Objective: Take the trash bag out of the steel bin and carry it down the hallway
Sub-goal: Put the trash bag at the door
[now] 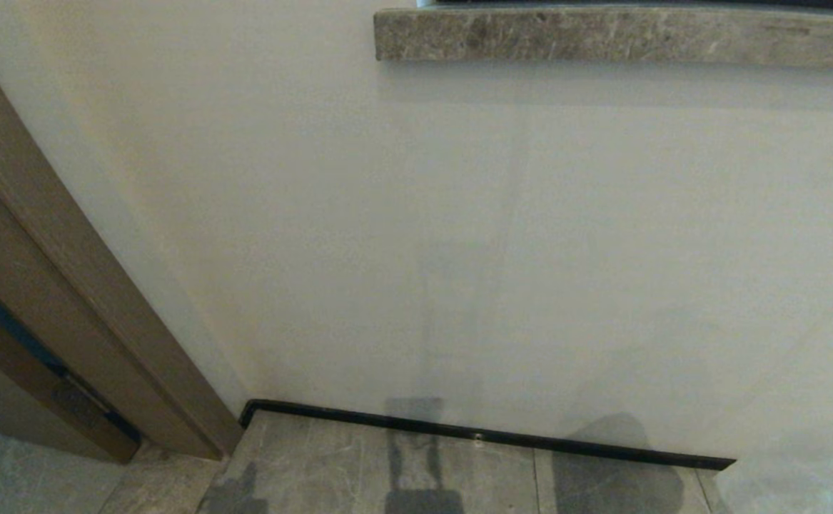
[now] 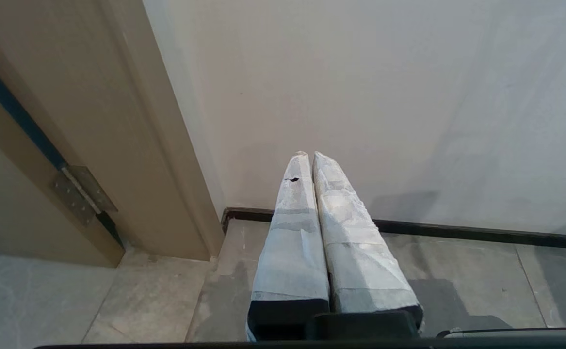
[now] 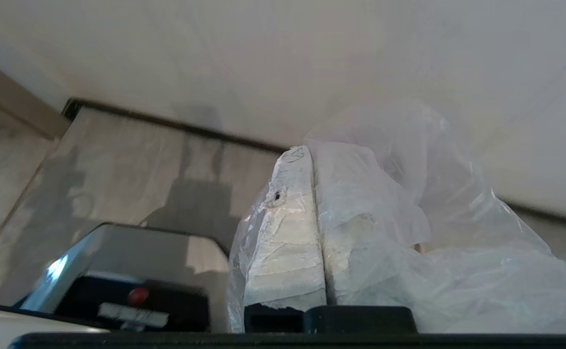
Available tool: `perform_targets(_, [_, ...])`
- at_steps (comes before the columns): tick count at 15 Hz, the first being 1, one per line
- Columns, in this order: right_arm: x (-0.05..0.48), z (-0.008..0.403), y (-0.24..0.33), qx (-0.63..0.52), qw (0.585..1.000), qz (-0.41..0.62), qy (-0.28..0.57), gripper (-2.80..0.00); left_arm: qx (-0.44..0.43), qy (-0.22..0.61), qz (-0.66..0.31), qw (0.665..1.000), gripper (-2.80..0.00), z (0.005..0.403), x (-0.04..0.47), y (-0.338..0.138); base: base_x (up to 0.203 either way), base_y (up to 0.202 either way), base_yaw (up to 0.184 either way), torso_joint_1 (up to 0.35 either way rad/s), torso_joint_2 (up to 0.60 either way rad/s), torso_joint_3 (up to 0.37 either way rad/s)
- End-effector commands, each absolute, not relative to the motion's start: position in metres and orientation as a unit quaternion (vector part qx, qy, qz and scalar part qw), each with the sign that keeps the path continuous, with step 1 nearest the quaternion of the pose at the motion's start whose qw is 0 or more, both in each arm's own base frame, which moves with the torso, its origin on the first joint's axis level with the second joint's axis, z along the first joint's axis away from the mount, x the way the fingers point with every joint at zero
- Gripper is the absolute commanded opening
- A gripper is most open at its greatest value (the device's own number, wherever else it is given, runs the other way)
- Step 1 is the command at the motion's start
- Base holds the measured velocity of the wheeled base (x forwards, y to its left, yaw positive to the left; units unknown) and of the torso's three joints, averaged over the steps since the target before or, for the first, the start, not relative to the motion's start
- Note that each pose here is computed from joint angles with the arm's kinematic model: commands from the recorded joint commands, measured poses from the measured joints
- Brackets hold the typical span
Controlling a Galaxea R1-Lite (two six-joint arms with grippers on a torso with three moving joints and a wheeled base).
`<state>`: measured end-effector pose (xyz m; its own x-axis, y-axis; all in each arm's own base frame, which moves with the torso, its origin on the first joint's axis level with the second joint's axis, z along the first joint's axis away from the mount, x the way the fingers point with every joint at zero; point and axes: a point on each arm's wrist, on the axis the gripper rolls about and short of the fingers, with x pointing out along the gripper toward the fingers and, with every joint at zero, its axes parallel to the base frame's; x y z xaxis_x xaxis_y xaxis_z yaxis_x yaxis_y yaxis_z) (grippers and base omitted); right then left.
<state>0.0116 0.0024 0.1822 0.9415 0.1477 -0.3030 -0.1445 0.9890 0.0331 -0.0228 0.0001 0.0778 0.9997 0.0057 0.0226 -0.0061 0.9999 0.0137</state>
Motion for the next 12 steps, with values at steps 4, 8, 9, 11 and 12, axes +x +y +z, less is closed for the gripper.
perform_targets(4, [0.063, 0.181, 0.011, 0.026, 0.955, 0.094, 0.279, -2.80, 0.007, -0.005, 0.003, 1.000, -2.80, 0.074, -0.022, 0.000, 0.000, 0.000, 0.000, 0.000, 0.00, 0.000])
perform_targets(8, [0.089, 0.162, 0.019, 0.028, 0.936, 0.110, 0.333, -2.80, 0.007, -0.005, 0.003, 1.000, -2.80, 0.074, -0.022, 0.000, 0.000, 0.000, 0.000, 0.000, 0.00, 0.000])
perform_targets(9, [0.096, 0.159, 0.020, 0.027, 0.932, 0.109, 0.343, -2.80, 0.007, -0.005, 0.003, 1.000, -2.80, 0.074, -0.022, 0.000, 0.000, 0.000, 0.000, 0.000, 0.00, 0.000])
perform_targets(11, [0.110, 0.153, 0.023, 0.025, 0.928, 0.110, 0.356, -2.80, 0.007, -0.005, 0.003, 1.000, -2.80, 0.074, -0.022, 0.000, 0.000, 0.000, 0.000, 0.000, 0.00, 0.000])
perform_targets(12, [0.117, 0.150, 0.025, 0.022, 0.926, 0.110, 0.360, -2.80, 0.007, -0.005, 0.003, 1.000, -2.80, 0.075, -0.022, 0.000, 0.000, 0.000, 0.000, 0.000, 0.00, 0.000])
